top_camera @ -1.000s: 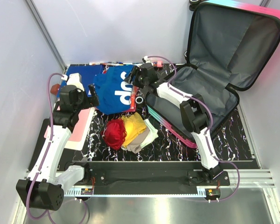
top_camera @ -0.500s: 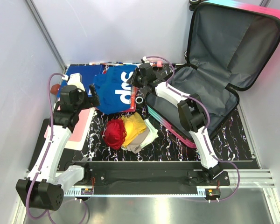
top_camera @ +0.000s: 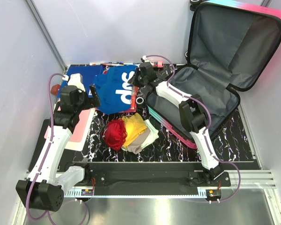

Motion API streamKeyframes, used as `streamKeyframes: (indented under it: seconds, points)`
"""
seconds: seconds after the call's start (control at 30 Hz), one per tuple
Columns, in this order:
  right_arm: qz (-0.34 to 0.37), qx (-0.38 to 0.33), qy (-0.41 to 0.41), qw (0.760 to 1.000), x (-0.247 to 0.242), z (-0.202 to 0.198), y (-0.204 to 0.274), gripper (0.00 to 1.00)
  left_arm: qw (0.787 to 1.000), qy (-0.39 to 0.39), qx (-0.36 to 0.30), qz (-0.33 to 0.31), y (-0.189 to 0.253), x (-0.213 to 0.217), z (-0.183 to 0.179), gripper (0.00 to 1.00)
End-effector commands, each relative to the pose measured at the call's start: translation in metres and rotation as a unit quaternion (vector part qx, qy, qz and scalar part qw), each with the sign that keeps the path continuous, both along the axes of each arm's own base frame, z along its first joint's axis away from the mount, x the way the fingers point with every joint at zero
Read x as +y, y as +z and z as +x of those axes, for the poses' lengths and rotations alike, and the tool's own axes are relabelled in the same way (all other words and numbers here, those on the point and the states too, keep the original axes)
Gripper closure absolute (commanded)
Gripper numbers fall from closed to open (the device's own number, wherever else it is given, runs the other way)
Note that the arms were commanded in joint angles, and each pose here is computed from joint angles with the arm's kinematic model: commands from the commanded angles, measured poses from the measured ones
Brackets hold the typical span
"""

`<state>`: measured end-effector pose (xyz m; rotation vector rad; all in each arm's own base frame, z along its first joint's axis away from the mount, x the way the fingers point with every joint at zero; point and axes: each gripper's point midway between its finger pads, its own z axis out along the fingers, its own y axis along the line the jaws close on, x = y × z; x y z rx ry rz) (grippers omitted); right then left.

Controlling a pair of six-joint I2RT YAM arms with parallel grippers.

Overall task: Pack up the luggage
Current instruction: Pick up the clothes from the corner of the board.

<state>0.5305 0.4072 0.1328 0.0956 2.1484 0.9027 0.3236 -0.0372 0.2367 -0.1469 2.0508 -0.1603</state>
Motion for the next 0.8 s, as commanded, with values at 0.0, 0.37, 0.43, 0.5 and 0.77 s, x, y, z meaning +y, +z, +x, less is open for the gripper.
streamKeyframes:
  seconds: [0.0, 0.37, 0.43, 0.5, 0.77]
  points:
    - [0.022, -0.076, -0.014, 0.997, -0.006, -0.005, 0.089, 1.00, 1.000, -0.011, -0.017, -0.001, 0.007, -0.004, 0.005, 0.01]
    - [-0.003, -0.105, -0.062, 0.993, -0.044, -0.020, 0.121, 1.00, 1.000, -0.011, -0.015, 0.000, 0.005, -0.004, 0.004, 0.01]
    - [-0.009, -0.103, -0.067, 0.992, -0.049, -0.022, 0.119, 1.00, 1.000, -0.011, -0.016, 0.000, 0.005, -0.004, 0.005, 0.01]
    - [-0.012, -0.103, -0.073, 0.992, -0.058, -0.024, 0.122, 1.00, 1.000, -0.011, -0.016, 0.000, 0.006, -0.004, 0.004, 0.01]
    - [-0.029, -0.111, -0.096, 0.989, -0.097, -0.035, 0.133, 1.00, 1.000, -0.012, -0.018, -0.001, 0.007, -0.005, 0.004, 0.01]
